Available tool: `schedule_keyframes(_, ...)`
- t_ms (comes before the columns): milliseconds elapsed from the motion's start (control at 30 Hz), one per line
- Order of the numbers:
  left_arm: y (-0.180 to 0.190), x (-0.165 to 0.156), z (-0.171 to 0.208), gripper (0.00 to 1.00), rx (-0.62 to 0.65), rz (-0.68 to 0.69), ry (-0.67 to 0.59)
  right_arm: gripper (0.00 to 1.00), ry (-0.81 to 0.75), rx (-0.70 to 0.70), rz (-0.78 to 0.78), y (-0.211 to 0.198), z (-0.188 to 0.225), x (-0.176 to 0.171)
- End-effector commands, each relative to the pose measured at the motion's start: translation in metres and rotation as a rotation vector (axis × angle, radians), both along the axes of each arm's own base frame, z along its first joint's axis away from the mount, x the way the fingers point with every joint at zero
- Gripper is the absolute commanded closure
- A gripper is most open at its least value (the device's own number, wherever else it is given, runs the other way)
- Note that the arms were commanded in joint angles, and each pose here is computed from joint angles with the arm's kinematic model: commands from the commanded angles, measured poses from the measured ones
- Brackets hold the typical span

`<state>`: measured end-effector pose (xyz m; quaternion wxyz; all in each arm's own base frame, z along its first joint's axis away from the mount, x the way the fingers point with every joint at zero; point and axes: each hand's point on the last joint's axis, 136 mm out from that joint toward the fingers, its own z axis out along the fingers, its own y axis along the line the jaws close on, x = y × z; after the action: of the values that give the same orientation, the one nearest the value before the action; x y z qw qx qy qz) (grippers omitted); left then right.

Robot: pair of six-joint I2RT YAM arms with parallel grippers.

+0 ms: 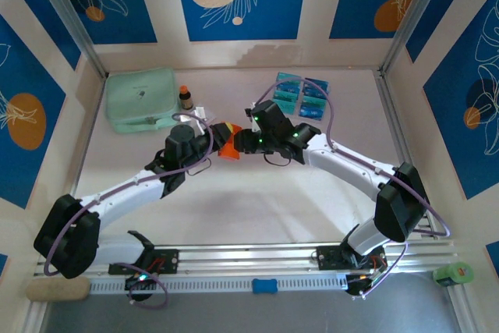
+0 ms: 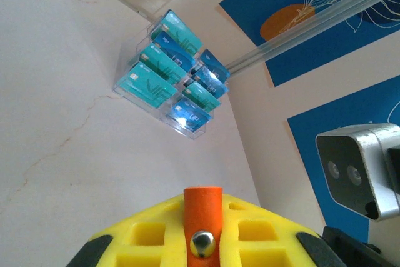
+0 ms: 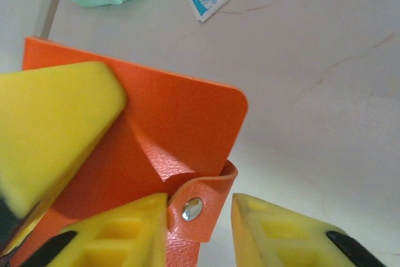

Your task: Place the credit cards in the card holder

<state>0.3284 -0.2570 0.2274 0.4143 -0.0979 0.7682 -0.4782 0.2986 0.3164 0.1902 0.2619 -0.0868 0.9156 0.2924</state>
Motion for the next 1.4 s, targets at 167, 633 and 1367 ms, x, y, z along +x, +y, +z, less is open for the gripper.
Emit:
schedule_keyframes(167,-0.009,-0.007,0.025,1.0,-0.06,-0.038,-0.068,0.98,0.062,-0.112,-0.093,-0.03,-0.043,0.008)
schedule_keyframes(633,-0.013,-0.005,0.03,1.0,-0.094,-0.044,-0.07,1.0,0.194,-0.022,-0.238,-0.102,-0.085,0.011)
schedule_keyframes(1367,-0.025,0.027,0.03,1.0,-0.525,-0.021,0.026,0.29,0.058,0.469,-0.042,-0.043,0.064,0.01)
